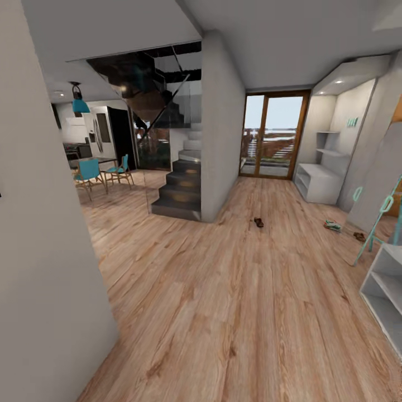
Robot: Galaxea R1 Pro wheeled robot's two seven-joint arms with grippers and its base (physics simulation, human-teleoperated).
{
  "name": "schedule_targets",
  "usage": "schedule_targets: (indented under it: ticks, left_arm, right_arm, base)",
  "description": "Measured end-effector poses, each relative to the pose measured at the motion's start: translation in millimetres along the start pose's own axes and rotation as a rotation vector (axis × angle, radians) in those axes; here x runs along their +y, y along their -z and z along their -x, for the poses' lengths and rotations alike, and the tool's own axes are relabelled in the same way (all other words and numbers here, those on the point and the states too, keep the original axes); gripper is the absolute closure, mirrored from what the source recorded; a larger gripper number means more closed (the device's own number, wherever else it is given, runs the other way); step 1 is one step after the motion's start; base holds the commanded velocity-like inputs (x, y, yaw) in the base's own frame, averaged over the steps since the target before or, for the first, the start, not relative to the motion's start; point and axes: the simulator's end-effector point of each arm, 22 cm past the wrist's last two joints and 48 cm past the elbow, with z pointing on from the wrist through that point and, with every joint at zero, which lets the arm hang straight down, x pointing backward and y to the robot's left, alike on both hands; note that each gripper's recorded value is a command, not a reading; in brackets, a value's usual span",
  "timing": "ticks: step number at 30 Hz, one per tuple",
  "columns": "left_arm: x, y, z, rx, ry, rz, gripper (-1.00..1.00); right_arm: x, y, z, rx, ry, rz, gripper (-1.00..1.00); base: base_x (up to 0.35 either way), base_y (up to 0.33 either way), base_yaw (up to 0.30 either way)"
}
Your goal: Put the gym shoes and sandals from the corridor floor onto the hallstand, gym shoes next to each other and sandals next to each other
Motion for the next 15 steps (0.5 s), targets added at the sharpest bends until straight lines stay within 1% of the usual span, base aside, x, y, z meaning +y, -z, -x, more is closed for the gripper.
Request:
schedule_targets:
  ticks: [15]
  left_arm:
    - [0.0,0.0,0.0,0.000,0.000,0.000,-1.00]
  right_arm:
    - [-0.2,0.0,0.0,0.000,0.000,-0.001,-1.00]
  base:
    - [0.338,0.000,-0.271]
